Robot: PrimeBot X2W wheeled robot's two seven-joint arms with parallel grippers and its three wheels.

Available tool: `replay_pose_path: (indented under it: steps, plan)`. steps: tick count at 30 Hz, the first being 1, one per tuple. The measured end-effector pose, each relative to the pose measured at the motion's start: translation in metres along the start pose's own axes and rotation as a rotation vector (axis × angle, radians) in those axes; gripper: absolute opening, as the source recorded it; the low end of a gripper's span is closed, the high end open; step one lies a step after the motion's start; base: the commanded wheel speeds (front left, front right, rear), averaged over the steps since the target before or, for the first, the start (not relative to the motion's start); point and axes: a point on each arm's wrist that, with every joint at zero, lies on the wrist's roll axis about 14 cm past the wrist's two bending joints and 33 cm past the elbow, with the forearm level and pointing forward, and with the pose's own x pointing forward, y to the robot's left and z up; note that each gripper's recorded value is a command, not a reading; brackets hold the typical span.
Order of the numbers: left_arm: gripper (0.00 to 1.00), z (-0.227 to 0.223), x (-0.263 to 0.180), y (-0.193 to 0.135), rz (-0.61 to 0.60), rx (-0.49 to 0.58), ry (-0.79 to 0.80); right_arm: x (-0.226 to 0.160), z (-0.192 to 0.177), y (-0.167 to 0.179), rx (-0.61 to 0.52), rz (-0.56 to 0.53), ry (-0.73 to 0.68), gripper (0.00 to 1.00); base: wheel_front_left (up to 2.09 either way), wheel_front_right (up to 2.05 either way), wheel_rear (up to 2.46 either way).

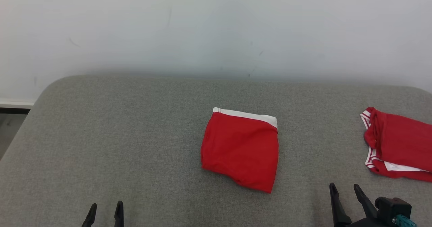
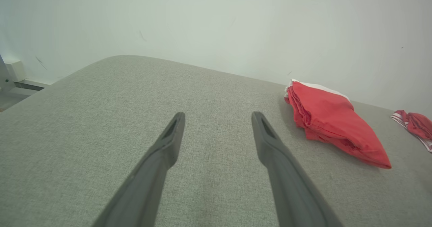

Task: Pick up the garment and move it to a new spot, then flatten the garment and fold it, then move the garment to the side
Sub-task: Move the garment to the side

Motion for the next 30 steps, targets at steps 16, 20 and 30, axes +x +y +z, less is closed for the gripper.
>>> replay_pose_path:
  steps: [16,20,30]
  plan:
    - [1.0,-0.006,0.003,-0.004,-0.016,0.013,0.023,0.02,-0.003,0.034,-0.065,0.105,0.346,1.0,0.0,0.0,0.0]
    - [1.0,-0.008,0.012,-0.013,-0.039,0.007,0.026,0.039,0.018,0.043,-0.097,0.124,0.404,1.0,0.0,0.0,0.0]
    - [1.0,-0.027,0.028,-0.016,-0.039,-0.009,0.084,0.092,0.014,0.039,-0.131,0.083,0.561,1.0,0.0,0.0,0.0]
